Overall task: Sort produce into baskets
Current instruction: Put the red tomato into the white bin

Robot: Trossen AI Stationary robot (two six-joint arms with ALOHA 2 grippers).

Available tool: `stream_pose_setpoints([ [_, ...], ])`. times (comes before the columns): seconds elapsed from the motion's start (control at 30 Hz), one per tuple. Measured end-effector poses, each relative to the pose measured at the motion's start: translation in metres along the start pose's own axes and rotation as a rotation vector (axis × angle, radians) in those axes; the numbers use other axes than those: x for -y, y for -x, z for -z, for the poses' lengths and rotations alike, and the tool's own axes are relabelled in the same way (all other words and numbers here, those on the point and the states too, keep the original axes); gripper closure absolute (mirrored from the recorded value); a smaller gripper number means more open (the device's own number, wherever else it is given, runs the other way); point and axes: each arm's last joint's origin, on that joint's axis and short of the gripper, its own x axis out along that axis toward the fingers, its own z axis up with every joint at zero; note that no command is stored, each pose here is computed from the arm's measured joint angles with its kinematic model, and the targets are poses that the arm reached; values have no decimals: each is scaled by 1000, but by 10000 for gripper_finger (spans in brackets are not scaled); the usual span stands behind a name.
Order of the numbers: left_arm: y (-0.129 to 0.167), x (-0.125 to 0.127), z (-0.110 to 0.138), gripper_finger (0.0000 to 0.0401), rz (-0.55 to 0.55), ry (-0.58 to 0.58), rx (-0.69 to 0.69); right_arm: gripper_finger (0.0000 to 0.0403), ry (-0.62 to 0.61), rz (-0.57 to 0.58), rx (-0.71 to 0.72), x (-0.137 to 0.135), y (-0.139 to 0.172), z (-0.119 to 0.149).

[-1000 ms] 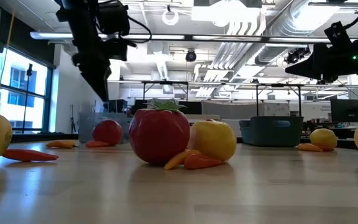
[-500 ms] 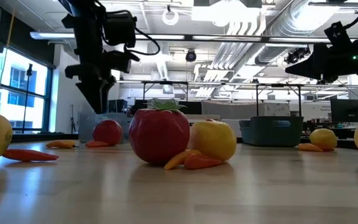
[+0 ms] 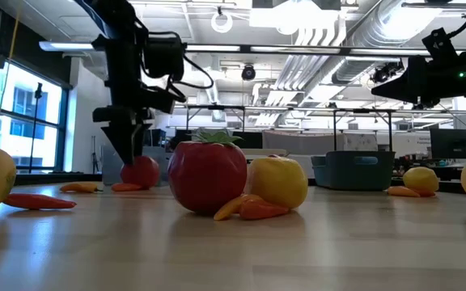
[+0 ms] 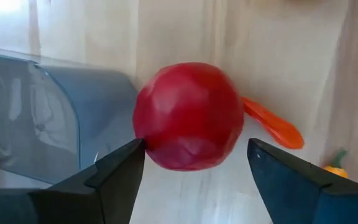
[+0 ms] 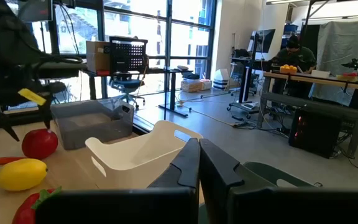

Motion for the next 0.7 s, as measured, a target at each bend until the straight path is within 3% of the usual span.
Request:
stream_pose_setpoints([
  [0.4,-14,-4,-7,129,127,88,44,402,0,0,0,0,0,0],
  [0.7,-18,5,-18,136,145,107,99,402,0,0,0,0,0,0],
])
